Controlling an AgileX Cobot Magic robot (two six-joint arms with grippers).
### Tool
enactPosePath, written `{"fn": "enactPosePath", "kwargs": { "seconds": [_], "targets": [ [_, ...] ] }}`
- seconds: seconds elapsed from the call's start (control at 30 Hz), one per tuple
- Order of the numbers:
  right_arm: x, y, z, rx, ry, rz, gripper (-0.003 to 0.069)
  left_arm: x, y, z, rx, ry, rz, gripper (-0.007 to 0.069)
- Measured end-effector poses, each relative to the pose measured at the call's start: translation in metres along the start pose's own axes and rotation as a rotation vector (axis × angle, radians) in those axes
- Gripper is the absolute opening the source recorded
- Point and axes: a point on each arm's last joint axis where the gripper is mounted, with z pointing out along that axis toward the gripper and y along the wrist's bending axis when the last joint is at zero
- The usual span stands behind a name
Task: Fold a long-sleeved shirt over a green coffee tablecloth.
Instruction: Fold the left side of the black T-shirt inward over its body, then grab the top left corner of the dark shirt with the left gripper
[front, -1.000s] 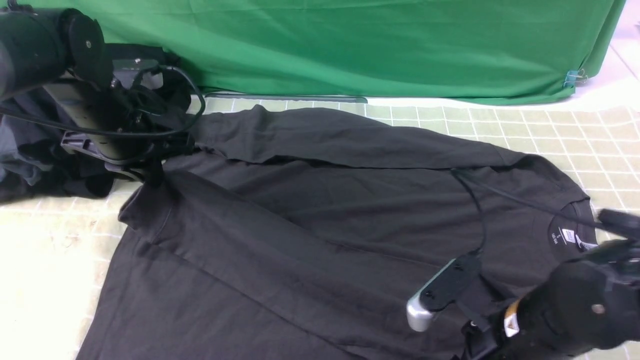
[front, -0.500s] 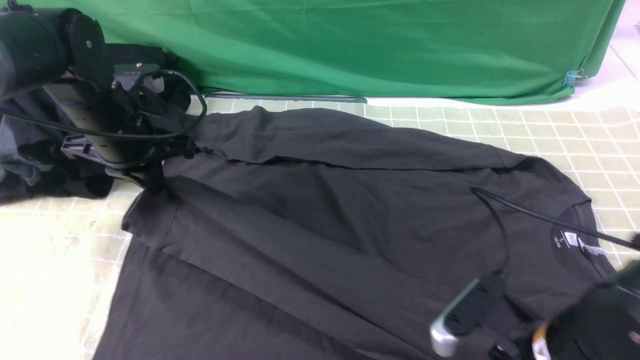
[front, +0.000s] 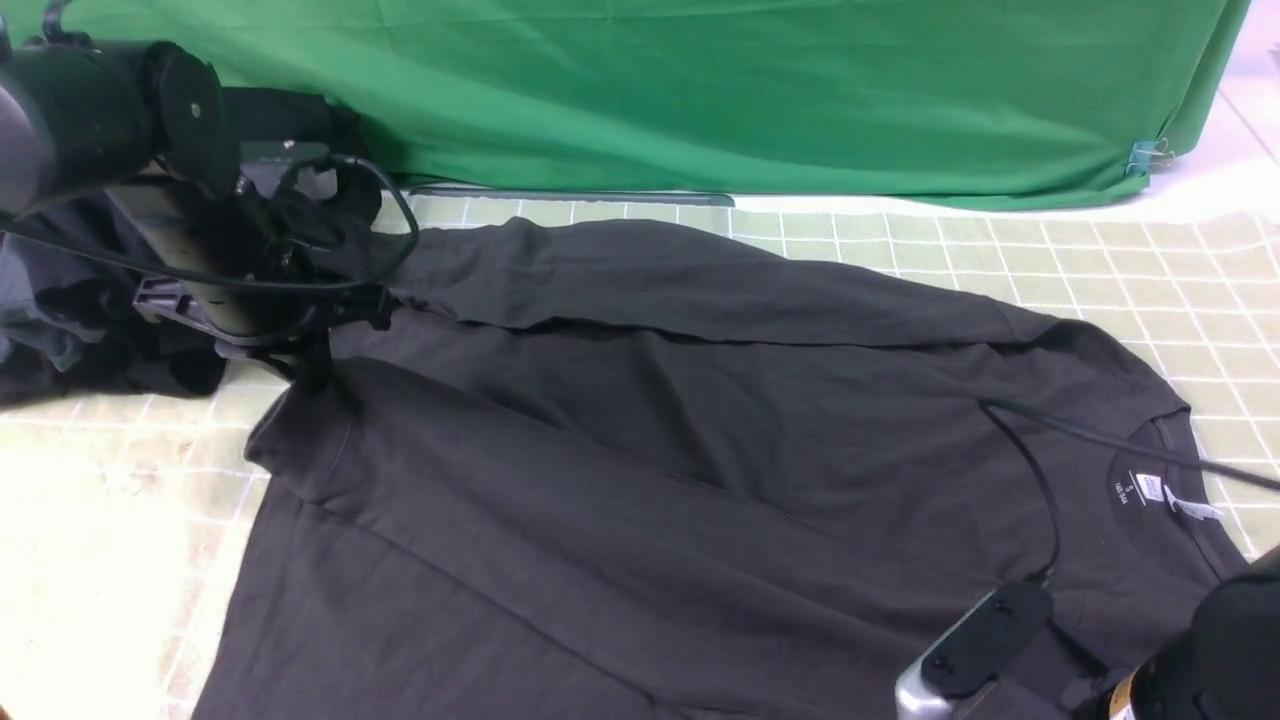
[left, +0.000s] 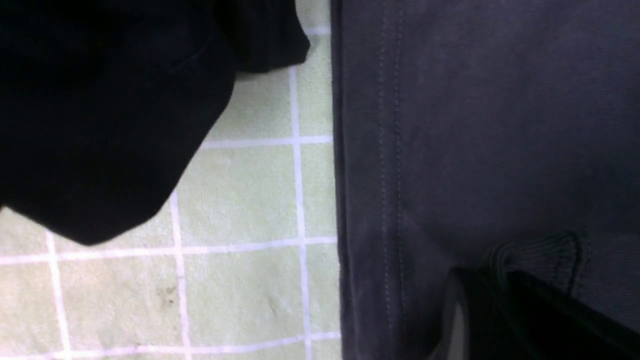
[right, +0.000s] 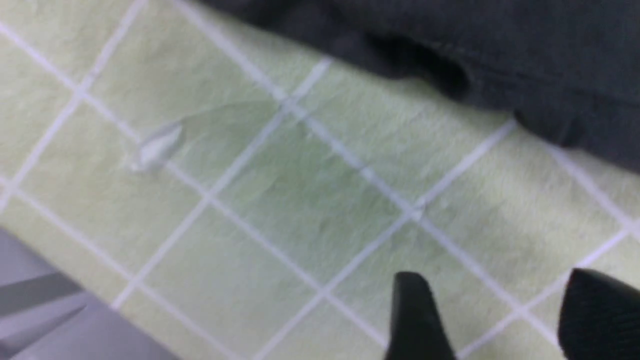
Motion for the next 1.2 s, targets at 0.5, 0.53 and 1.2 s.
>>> {"fn": "enactPosePath", "kwargs": {
  "seconds": [0.5,0.53,1.2],
  "targets": [
    [-0.008,0.011,-0.091,-0.02,-0.404,-0.02,0.0367,-0.039,-0.013,-0.015,0.166,-0.117,-0.363,0.0461],
    [-0.009,0.012,-0.094,-0.02,-0.425,-0.02,0.0367,-0.047,-0.015,-0.012,0.194,-0.127,-0.403,0.0452],
    [-0.01,0.012,-0.095,-0.022,-0.438,-0.008,0.0363,-0.095,-0.019,0.086,0.199,0.015,-0.627,0.0412]
  ]
}}
